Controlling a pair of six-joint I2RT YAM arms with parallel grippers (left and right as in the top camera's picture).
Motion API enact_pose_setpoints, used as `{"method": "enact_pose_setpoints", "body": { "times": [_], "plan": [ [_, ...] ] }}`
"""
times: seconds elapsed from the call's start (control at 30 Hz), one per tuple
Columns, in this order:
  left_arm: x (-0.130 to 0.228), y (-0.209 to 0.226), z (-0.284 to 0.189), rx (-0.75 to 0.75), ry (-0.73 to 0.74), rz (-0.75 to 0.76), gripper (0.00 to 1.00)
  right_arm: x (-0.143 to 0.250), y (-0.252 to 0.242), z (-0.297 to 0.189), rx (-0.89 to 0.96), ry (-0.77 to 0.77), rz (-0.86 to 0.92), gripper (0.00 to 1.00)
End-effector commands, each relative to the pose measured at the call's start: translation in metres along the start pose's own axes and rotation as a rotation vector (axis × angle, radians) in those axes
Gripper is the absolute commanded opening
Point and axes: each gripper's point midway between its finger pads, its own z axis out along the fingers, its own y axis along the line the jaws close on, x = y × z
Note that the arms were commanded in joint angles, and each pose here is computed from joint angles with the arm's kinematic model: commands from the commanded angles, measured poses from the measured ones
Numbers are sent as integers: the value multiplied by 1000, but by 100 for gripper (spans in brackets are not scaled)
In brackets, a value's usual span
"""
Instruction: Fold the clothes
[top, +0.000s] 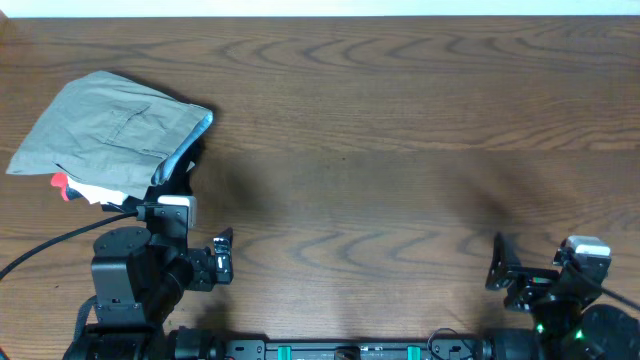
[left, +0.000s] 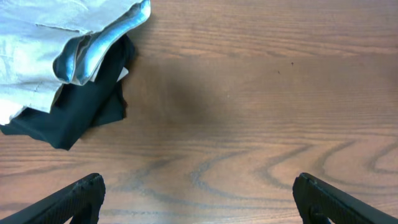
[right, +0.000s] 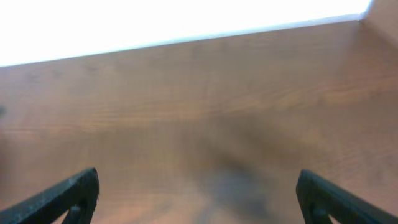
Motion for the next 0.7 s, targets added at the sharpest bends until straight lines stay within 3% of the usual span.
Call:
{"method": "enact_pose_setpoints", "body": {
  "times": [0.0, 0.43, 0.67],
  "plan": [
    [1, -3, -1, 14, 1, 16, 98, 12, 1, 16, -24, -66, -30, 99],
    [1, -3, -1, 14, 1, 16, 98, 21, 9, 91, -103, -409, -84, 99],
    [1, -3, -1, 14, 1, 16, 98, 55, 5, 105, -99, -272, -72, 99]
  ]
}}
